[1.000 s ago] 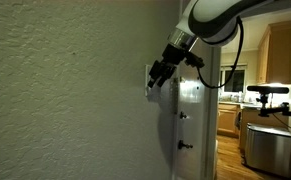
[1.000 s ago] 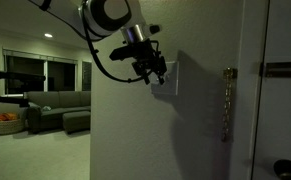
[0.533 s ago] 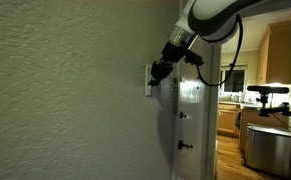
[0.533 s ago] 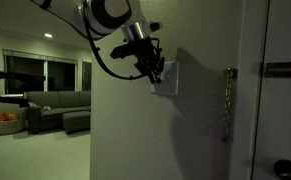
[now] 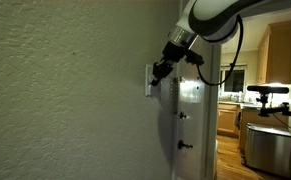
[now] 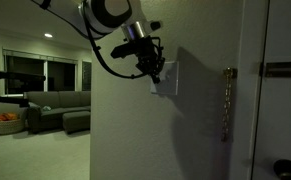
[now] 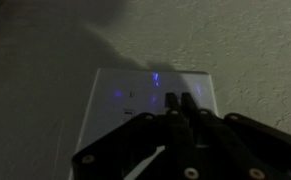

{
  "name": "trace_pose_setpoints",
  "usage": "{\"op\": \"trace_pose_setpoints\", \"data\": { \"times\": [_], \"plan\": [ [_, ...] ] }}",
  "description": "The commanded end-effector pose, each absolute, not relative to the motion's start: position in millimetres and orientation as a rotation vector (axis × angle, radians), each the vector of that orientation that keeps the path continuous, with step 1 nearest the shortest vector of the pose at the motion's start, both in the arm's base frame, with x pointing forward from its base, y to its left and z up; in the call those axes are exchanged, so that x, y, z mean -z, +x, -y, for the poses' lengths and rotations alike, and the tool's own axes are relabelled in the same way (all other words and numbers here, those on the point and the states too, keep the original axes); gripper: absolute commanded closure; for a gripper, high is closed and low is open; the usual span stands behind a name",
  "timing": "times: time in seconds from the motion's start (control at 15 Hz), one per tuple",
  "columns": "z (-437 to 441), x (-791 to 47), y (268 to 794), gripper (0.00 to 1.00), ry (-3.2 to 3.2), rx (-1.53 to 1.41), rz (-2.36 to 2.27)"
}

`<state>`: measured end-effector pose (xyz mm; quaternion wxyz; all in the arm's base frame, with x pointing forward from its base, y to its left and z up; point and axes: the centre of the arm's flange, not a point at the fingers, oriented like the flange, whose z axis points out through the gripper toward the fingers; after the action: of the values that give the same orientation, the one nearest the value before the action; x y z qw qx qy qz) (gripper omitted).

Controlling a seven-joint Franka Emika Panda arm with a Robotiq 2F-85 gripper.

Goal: Turn on the left light switch

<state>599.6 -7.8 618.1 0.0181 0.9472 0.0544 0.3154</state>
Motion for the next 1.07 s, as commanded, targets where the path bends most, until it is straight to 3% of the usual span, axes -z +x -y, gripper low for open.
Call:
{"op": "trace_pose_setpoints", "data": {
  "times": [0.0, 1.0],
  "plan": [
    [9.8, -621.4, 559.7, 0.93, 2.958, -0.932, -0.269],
    [12.2, -666.3, 559.1, 0.93, 2.895, -1.031, -0.345]
  ]
}}
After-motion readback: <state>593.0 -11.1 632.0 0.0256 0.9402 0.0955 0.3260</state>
